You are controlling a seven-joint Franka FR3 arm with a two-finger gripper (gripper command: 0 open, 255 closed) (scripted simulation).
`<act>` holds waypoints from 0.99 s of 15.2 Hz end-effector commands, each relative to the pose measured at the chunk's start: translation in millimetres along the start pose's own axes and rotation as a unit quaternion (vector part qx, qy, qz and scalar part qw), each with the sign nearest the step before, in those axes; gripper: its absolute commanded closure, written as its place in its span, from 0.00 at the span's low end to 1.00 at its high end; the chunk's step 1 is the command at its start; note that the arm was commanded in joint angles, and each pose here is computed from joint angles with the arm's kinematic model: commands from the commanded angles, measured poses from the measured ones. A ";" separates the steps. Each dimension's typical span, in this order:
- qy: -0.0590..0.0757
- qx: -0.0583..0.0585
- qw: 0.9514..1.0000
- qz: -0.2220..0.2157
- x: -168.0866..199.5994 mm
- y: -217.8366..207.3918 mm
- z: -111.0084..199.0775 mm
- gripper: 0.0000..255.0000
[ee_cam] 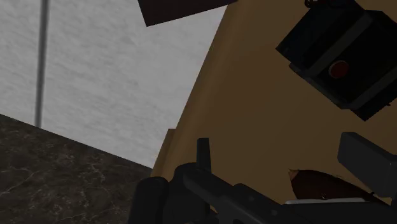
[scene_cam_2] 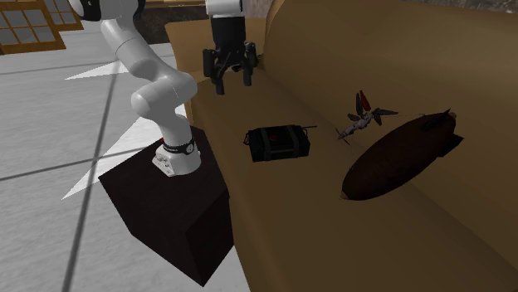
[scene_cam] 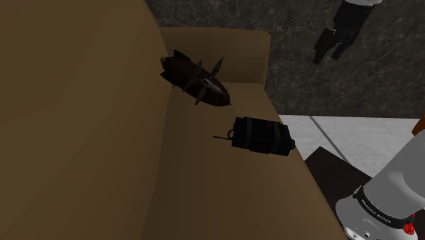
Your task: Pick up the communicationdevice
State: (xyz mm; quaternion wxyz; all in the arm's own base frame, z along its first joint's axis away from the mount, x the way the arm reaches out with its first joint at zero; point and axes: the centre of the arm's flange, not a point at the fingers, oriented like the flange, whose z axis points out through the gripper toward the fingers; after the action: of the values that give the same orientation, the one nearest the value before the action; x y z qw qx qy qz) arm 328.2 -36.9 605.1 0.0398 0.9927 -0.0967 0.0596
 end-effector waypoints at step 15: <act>-0.024 0.008 0.957 -0.290 71.1 -143.5 93.5 0.00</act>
State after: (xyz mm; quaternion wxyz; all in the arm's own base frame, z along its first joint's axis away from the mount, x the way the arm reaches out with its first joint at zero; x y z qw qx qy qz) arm 432.1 69.8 520.2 0.0449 0.9836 0.1730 0.0249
